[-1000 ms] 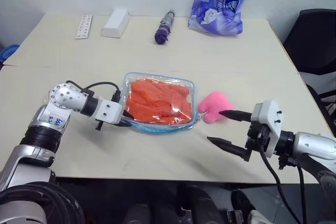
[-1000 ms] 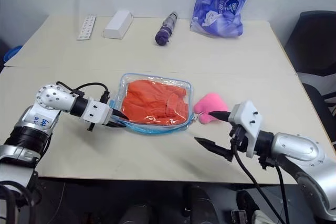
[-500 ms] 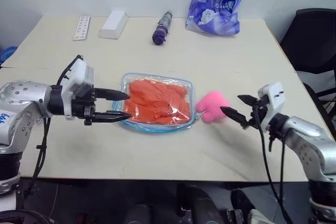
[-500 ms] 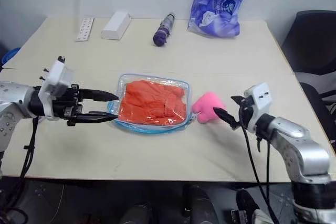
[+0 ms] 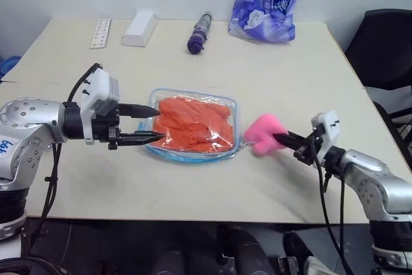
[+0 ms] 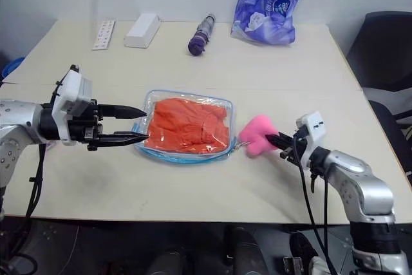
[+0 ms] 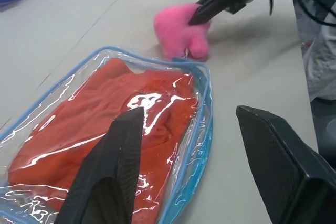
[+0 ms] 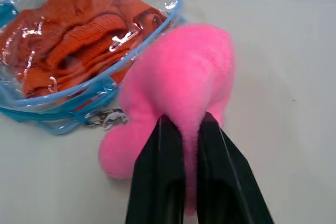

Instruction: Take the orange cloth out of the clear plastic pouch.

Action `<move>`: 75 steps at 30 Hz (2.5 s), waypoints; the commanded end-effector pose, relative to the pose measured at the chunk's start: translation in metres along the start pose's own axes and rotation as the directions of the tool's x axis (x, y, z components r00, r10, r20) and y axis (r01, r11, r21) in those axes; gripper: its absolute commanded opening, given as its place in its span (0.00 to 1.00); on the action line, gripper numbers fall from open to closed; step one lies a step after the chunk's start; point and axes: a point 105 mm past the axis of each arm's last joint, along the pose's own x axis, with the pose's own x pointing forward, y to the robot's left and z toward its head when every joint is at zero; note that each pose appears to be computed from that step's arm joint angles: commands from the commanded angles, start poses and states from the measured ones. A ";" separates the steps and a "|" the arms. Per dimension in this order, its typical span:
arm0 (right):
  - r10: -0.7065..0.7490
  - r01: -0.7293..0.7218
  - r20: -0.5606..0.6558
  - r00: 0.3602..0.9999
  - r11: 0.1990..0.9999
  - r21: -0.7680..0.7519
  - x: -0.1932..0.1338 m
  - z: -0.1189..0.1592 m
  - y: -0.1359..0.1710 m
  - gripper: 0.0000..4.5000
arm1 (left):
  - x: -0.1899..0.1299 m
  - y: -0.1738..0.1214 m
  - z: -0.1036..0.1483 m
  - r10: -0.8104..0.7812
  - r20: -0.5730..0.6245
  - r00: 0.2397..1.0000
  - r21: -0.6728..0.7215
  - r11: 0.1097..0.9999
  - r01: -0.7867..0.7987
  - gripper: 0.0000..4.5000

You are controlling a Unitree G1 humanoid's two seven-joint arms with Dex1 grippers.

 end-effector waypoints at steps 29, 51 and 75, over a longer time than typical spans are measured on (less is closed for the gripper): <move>0.492 -0.531 -0.290 0.821 0.473 -0.703 0.032 -0.030 0.129 0.87 | 0.088 -0.036 -0.024 -0.353 -0.058 0.934 0.106 0.928 0.358 0.66; 0.241 -0.308 -0.225 0.944 0.403 -0.862 0.039 0.007 0.058 1.00 | 0.112 -0.052 -0.054 -0.407 -0.141 0.903 0.174 0.887 0.427 0.01; 0.362 -0.339 -0.202 0.910 0.369 -0.866 0.072 0.000 0.068 0.01 | 0.093 -0.046 -0.064 -0.269 -0.169 0.948 0.134 0.947 0.292 0.00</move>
